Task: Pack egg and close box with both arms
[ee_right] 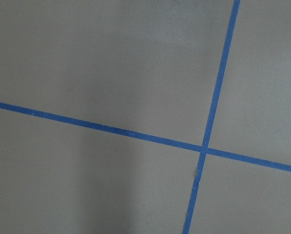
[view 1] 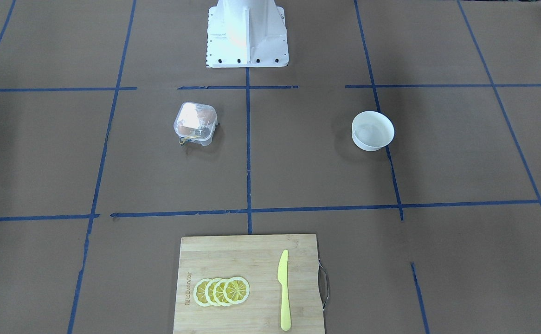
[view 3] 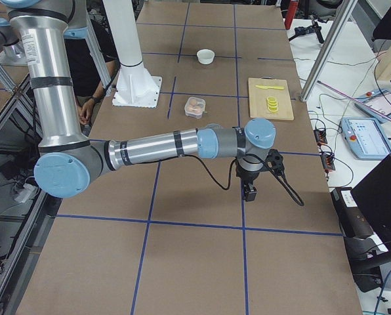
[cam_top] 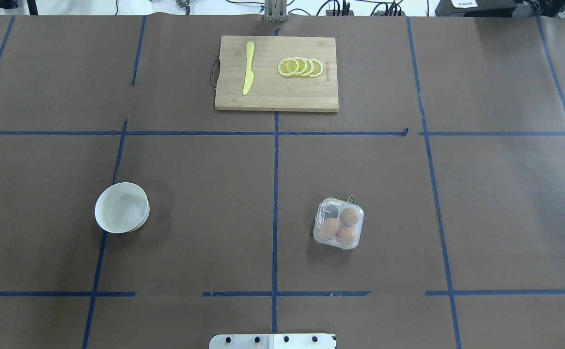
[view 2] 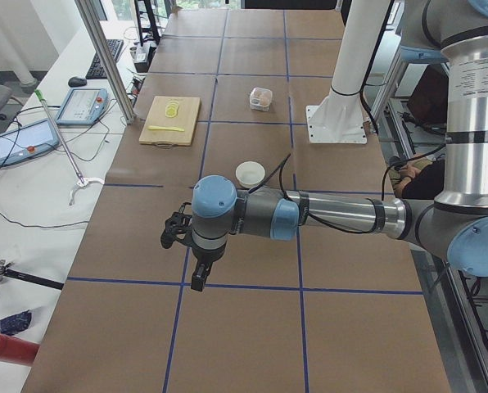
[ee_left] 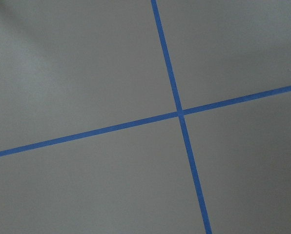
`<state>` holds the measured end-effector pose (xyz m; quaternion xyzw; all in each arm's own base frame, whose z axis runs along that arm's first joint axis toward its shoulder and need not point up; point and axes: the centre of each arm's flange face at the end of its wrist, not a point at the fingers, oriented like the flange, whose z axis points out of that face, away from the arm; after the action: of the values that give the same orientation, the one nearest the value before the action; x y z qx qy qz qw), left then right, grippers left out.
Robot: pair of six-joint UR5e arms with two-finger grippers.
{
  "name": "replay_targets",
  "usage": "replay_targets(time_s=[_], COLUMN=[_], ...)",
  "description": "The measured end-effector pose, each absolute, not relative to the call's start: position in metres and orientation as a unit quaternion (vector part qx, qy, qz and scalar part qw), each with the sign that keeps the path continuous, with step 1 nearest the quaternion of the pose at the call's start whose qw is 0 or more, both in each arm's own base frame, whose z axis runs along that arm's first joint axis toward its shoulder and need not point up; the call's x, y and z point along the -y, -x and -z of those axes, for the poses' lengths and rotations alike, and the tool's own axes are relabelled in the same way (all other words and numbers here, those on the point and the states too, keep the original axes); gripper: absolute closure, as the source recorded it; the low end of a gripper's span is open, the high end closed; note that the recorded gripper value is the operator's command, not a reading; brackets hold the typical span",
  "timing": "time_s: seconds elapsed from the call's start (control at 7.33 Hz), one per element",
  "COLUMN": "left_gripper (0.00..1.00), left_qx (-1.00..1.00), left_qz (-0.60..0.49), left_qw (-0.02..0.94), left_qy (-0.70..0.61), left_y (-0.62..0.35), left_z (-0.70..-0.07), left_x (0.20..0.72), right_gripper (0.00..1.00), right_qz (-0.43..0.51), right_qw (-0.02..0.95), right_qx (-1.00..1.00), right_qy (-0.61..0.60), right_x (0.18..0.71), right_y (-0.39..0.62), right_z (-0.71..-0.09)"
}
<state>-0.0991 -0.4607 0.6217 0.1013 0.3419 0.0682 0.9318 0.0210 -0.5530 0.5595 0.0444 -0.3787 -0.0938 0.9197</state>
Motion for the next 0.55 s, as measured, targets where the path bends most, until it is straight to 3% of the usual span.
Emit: replay_targets(time_s=[0.55], left_gripper=[0.0], left_qx=[-0.343], left_qz=[-0.081], left_qw=[0.931], left_qy=[-0.092], left_y=[0.085], left_z=[-0.626], left_x=[0.466], right_gripper=[0.0], right_qz=[0.109], right_qw=[0.916], right_qx=[0.385], right_qy=[-0.038], right_x=[0.557], right_y=[0.002], right_z=[-0.555])
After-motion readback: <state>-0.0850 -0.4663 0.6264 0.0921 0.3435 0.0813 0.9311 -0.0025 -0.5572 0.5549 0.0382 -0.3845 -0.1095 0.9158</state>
